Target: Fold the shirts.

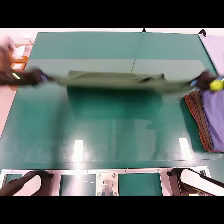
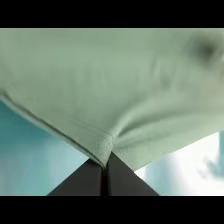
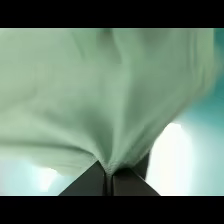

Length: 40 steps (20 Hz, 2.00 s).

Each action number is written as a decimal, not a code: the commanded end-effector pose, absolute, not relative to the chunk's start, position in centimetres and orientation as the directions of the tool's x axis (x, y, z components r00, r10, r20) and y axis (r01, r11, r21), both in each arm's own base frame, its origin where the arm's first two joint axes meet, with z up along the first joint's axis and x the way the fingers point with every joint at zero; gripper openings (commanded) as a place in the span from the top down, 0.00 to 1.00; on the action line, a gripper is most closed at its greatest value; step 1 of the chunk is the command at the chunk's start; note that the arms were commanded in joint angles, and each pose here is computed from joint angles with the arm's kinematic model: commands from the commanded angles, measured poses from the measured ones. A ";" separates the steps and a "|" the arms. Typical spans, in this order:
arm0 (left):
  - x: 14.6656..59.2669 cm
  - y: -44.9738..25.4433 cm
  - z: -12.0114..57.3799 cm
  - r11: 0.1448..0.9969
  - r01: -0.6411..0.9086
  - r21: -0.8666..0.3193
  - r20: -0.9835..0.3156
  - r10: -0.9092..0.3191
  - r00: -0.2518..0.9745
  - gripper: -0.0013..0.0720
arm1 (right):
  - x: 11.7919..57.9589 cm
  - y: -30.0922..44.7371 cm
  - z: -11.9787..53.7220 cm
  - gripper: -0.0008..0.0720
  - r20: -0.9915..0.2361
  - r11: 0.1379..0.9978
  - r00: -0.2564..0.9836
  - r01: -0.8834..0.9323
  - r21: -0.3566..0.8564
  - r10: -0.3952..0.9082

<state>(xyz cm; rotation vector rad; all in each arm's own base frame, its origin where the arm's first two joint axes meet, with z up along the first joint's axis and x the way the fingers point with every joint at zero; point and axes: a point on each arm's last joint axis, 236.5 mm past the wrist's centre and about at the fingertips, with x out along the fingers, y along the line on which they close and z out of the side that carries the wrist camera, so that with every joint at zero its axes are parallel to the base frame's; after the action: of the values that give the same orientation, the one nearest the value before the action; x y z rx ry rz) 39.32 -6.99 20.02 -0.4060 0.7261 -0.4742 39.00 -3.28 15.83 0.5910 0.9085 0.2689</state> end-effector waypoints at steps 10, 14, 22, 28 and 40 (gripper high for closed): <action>17.2 -8.4 56.9 0.948 0.278 0.153 0.191 -0.305 0.933 0.95 | 20.0 2.2 54.6 0.96 0.148 0.999 0.989 -0.003 -0.040 0.009; 23.7 -5.9 50.4 0.965 0.260 0.036 -0.004 -0.260 0.966 0.95 | 25.1 1.1 49.5 0.96 0.010 0.992 0.996 -0.084 0.090 0.084; 42.5 -4.8 23.0 0.876 0.297 -0.379 -0.457 -0.457 0.763 0.95 | 41.6 -3.2 21.6 0.96 -0.424 0.876 0.866 -0.034 0.480 0.266; 51.4 -2.4 6.7 0.832 0.116 -0.543 -0.567 -0.465 0.680 0.95 | 51.0 -3.3 4.2 0.96 -0.610 0.838 0.744 0.127 0.530 0.273; 49.2 -3.1 -2.1 0.814 0.024 -0.580 -0.709 -0.519 0.478 0.95 | 48.1 -5.2 -5.6 0.97 -0.834 0.874 0.427 0.172 0.455 0.350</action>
<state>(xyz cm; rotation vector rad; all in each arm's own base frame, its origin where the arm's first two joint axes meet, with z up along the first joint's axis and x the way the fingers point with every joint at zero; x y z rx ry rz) 51.31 -2.68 -0.31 -0.5514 0.9147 -0.3424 51.56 -4.96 -2.97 0.5843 0.9732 0.0989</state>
